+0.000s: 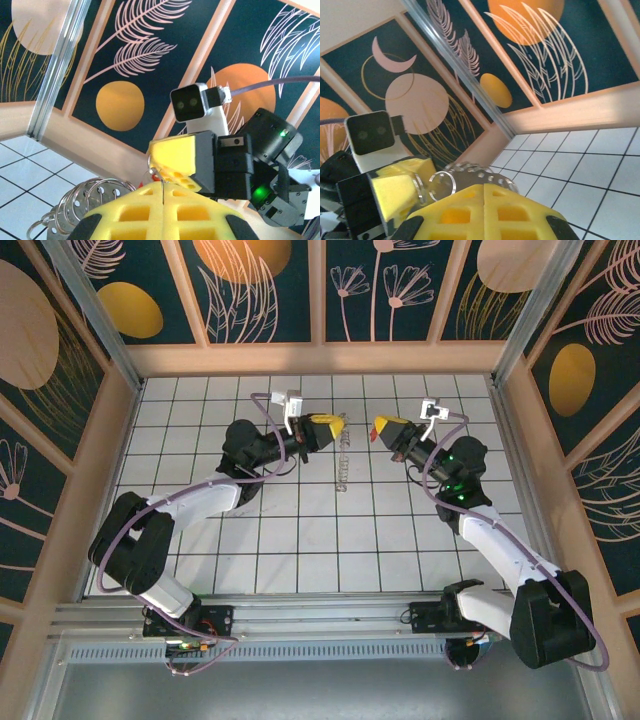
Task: Put the keys on the keyring
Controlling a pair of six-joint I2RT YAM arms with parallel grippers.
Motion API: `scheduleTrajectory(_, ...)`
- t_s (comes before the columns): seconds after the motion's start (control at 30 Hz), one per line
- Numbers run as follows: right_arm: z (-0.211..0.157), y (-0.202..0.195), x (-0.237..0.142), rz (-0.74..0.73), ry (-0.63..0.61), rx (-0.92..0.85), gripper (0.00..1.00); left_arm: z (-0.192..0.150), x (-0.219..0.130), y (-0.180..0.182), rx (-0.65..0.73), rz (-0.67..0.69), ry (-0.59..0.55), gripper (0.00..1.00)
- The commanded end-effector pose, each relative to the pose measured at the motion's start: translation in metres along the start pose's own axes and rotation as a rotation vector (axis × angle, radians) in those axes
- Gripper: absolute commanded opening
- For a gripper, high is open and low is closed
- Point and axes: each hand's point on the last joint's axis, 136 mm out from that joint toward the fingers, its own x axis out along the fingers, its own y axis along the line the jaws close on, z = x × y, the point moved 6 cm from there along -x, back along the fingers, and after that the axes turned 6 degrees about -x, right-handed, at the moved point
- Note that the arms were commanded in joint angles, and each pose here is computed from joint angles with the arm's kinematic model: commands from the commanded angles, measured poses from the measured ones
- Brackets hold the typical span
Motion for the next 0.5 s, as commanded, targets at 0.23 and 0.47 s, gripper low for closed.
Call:
scheduleTrajectory(0.23,0.011,0.040,0.007,0.152,-0.028,-0.081,0.00,0.004,0.008,-0.007,0.066,-0.024,0.013,0.00)
scheduleTrajectory(0.47,0.011,0.047,0.011,0.166,-0.024,-0.084,0.00,0.010,0.014,-0.014,0.082,-0.049,0.009,0.00)
